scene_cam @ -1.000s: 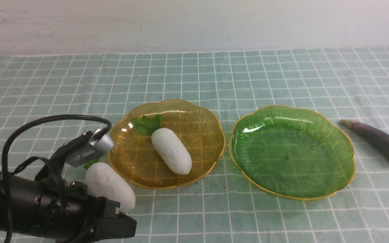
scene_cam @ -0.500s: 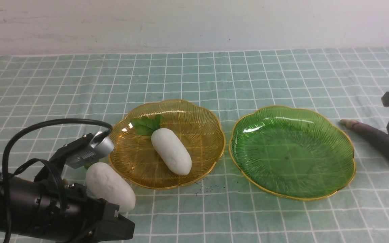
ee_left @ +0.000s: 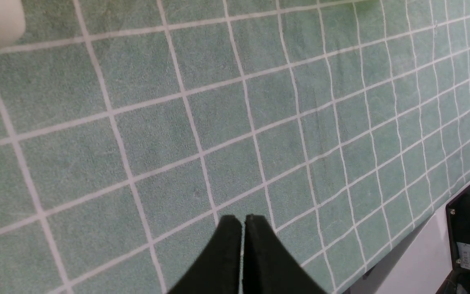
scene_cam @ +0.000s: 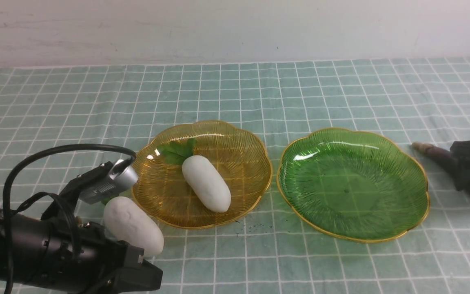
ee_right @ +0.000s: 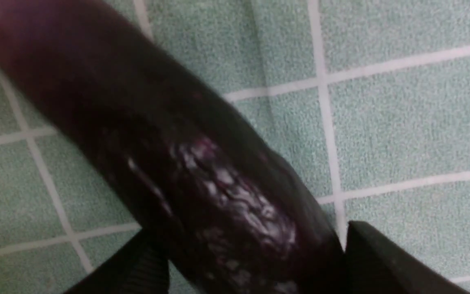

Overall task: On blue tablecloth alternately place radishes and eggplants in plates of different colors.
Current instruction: 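Put the eggplants into the green plate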

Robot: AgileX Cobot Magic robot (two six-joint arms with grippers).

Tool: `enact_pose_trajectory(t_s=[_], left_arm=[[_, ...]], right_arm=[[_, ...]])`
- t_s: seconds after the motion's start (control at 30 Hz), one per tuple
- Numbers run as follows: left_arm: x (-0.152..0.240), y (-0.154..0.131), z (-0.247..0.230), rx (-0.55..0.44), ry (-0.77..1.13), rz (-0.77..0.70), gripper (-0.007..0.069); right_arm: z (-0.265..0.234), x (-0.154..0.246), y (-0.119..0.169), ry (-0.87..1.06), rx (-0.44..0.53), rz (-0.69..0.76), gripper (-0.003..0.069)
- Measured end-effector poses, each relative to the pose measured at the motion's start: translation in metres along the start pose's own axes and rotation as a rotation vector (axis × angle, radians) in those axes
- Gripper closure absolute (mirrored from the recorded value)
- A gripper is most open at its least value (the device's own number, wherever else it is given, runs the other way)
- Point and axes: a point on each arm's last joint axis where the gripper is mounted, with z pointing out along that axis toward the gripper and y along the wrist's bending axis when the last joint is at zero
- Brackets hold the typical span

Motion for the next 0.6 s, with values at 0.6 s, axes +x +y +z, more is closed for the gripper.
enact_pose_trajectory(t_s=[0.6], left_arm=[[0.008,0.002,0.003,0.013,0.045,-0.013,0.0632]], right_arm=[[-0.114,0.07,0.098,-0.214,-0.263,-0.205,0.0258]])
